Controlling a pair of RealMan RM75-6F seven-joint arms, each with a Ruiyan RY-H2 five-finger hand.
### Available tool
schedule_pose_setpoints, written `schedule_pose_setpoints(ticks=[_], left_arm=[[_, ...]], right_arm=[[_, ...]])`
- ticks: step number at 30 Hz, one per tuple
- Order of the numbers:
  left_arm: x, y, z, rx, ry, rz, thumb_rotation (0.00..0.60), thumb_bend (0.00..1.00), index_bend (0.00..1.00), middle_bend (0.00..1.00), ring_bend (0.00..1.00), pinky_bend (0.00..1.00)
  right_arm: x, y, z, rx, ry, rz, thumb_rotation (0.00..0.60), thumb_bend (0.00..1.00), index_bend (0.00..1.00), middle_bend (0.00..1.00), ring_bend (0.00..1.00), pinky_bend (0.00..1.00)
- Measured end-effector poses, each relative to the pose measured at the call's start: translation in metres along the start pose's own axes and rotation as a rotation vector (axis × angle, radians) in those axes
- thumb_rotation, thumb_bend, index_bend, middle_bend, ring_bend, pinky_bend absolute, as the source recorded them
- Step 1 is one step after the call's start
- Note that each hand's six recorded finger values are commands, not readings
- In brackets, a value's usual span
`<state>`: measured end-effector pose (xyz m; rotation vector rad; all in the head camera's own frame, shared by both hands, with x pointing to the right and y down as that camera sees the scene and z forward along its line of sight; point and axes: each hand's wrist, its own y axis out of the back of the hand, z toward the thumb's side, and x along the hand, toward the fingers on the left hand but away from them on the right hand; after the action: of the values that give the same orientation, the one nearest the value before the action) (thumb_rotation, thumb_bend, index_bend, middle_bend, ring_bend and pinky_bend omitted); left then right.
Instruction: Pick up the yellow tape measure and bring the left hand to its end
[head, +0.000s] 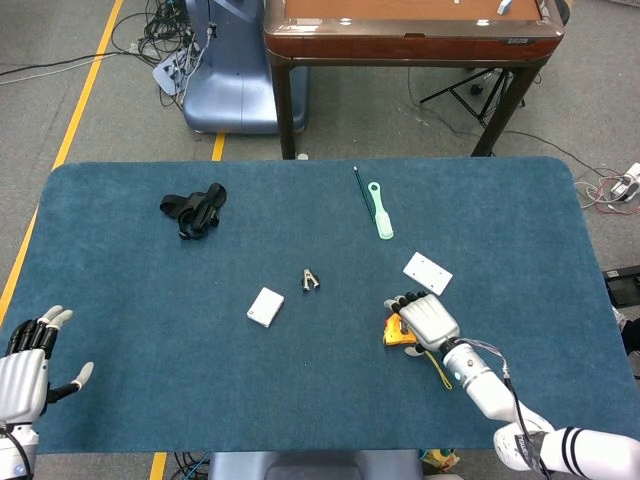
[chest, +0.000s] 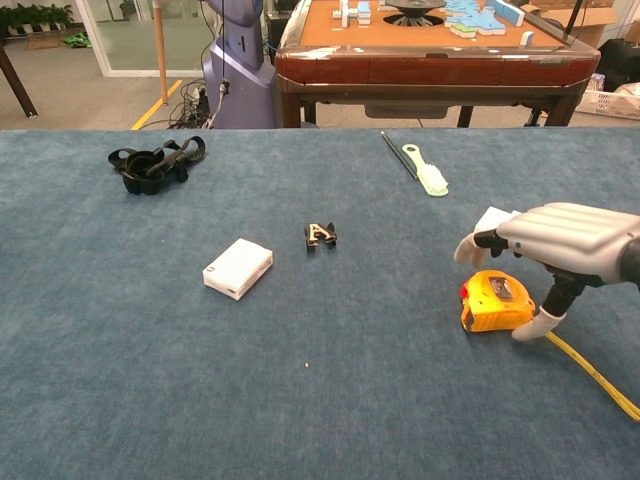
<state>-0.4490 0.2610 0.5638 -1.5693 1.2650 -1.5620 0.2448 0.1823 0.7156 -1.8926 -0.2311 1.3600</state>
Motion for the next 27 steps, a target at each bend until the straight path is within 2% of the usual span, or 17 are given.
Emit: schedule_pose_setpoints(ticks=[7, 16, 18, 23, 27], left_arm=[[0.0, -0.0004, -0.0001, -0.002, 0.002, -0.001, 0.6, 0.22, 0.15, 0.11, 0.1, 0.06], [0.0015, -0.001, 0.0018, -0.004, -0.002, -0.003, 0.6, 0.22, 0.15, 0.11, 0.1, 0.06], [0.0017, -0.0008, 0.0018, -0.005, -0.001, -0.002, 0.6, 0.22, 0.15, 0.11, 0.1, 0.06], [0.0018, -0.0008, 0.002, -0.006, 0.0, -0.002, 0.6, 0.22, 0.15, 0.11, 0.1, 0.06], [0.0026, -0.0013, 0.0025, -0.007, 0.0, -0.003, 0.6, 0.22, 0.15, 0.11, 0.09, 0.06]], right_arm=[[-0.0004, -0.0035, -0.0033, 0.006, -0.005, 0.014, 0.6, 0.11, 0.23, 0.3, 0.24, 0.27], [-0.0023, -0.0053, -0.0045, 0.002, -0.005, 0.024, 0.6, 0.16, 0.23, 0.32, 0.24, 0.27], [-0.0032, -0.0062, -0.0046, 0.002, -0.004, 0.03, 0.6, 0.21, 0.23, 0.32, 0.24, 0.27], [-0.0044, -0.0074, -0.0055, 0.003, -0.003, 0.036, 0.6, 0.31, 0.29, 0.36, 0.26, 0.27], [-0.0048, -0.0071, -0.0053, -0.004, 0.0, 0.04, 0.6, 0.4, 0.39, 0.43, 0.29, 0.27]])
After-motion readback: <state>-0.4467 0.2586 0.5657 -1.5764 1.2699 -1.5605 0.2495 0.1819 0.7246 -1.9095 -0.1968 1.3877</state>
